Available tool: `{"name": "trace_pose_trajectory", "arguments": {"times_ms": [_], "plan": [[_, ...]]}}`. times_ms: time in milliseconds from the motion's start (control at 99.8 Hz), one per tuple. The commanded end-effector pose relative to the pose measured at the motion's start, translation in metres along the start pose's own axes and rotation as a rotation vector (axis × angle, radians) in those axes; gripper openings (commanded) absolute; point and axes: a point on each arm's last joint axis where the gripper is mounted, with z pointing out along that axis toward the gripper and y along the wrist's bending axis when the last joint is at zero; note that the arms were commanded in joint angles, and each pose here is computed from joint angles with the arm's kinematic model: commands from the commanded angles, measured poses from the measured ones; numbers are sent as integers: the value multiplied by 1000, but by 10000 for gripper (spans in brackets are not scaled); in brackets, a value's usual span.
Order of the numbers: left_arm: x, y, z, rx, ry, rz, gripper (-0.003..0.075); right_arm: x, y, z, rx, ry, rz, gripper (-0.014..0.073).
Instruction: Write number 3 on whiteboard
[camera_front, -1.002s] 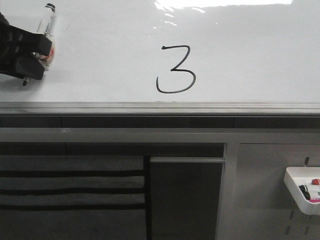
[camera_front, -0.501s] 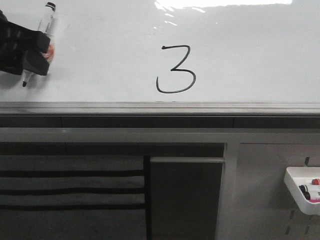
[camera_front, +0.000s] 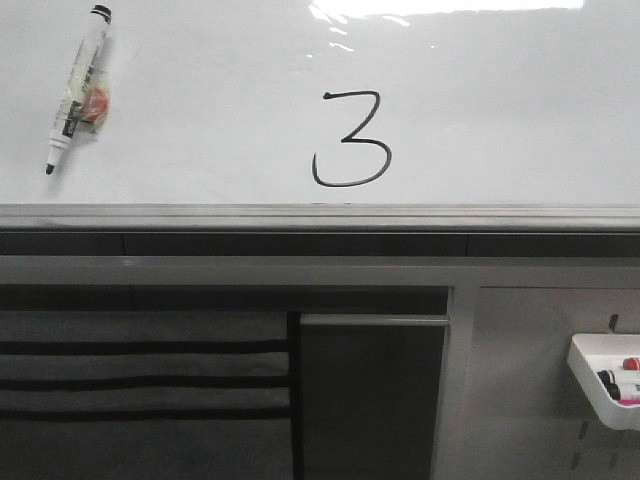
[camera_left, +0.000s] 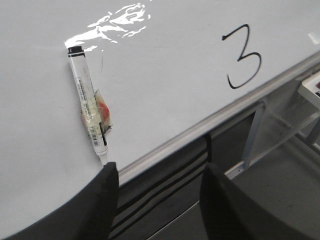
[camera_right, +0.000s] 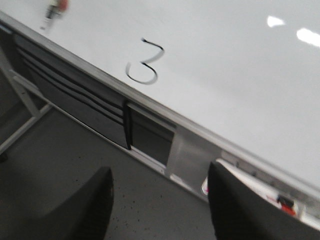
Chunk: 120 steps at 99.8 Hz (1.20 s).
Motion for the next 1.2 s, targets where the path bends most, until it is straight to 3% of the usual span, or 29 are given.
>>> {"name": "trace_pose_trajectory", "arguments": {"times_ms": [0,120,210,311,411,491,651,1082,1193], "plan": [[-8,-8,-44,-44,-106,57,346,5,-12,-12,112,-41,131,370],[2,-18,-87,-112,-183,44,346,26,-14,-18,125,-123,210,342],[11,-22,-108,-169,-250,-38,346,42,-13,-22,102,-237,216,270],[22,-26,-118,-187,-328,-113,322,60,-10,-18,76,-347,201,117],[29,-27,-118,-207,-407,-141,235,73,-8,-16,51,-455,188,-78],[33,-26,-114,-217,-436,-147,143,80,-6,-11,38,-505,177,-74],[43,-27,-102,-195,-398,-175,-20,90,-4,4,42,-451,171,-74],[67,-28,-77,-179,-296,-194,-18,95,-4,10,45,-418,169,-74],[74,-24,-81,-287,-305,-80,-18,95,-4,10,45,-418,169,-74]]}}
